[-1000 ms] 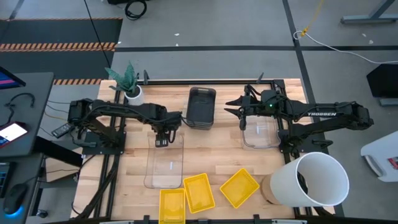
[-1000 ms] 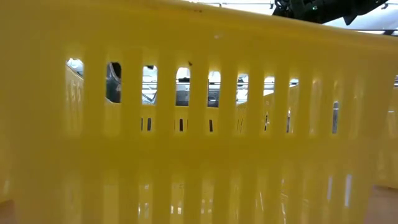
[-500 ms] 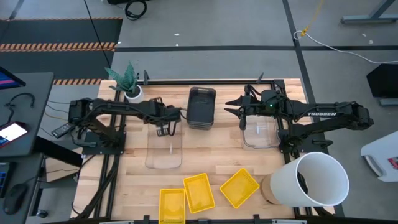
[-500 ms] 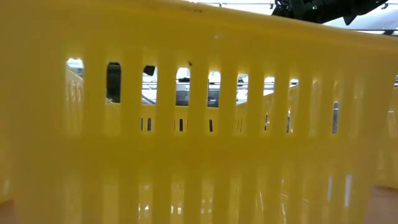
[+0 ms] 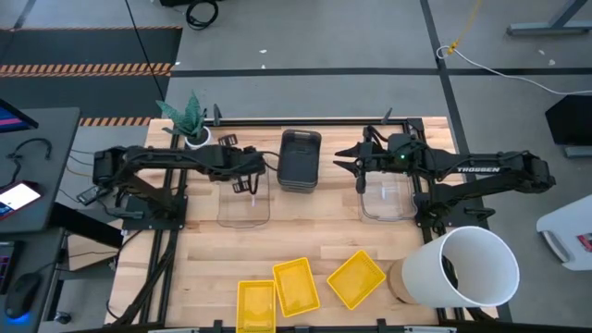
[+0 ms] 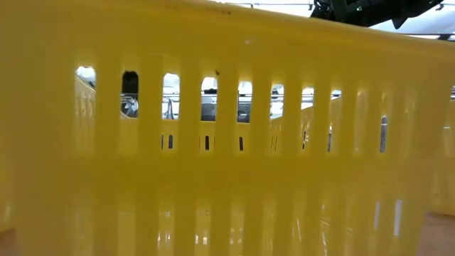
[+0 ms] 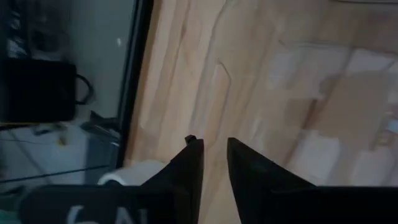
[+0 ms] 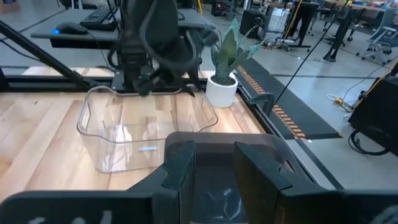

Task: Stack baskets by color
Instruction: Stack the transparent bin on top of the stacked transparent bins

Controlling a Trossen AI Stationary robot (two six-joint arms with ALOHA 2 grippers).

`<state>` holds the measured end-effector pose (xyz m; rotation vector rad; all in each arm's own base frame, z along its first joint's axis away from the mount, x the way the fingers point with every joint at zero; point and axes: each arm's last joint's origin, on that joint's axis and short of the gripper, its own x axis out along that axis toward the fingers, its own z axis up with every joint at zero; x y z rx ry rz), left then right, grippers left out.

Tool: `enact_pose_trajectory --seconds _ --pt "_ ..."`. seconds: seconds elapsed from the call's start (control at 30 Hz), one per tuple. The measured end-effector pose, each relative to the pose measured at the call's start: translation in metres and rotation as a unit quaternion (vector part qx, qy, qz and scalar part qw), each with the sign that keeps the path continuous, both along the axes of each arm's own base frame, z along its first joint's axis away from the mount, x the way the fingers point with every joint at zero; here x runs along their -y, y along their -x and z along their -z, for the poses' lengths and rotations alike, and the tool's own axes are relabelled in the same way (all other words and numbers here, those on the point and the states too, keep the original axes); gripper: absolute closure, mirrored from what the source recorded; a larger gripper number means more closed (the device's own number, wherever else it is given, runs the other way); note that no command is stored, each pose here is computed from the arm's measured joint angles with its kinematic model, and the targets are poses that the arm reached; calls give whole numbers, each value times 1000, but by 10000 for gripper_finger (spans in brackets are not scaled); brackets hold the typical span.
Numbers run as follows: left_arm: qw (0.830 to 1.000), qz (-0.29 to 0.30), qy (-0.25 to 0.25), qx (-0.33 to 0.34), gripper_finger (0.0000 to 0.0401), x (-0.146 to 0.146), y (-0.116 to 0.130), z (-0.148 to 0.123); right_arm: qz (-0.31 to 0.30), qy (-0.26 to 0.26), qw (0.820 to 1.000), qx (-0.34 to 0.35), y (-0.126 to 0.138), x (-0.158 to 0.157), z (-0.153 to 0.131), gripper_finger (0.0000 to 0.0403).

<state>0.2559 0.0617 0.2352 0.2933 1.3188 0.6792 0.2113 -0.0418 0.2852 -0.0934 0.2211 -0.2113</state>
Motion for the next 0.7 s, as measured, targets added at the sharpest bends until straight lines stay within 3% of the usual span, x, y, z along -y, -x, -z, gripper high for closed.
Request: enact_pose_trajectory --seconds 0.17,0.3,0.47,0.7 --pt "996 24 68 52 278 19 10 -17 -5 -6 1000 -15 -7 -1 7 289" --pt "984 77 131 93 259 43 18 -31 -22 -6 1000 -16 -23 -6 15 289" --pt "977 115 146 101 259 74 34 -24 -35 -19 999 -13 -48 -14 13 289" --pt "977 99 149 113 259 97 59 -5 -57 -26 997 -32 -93 -24 12 289"
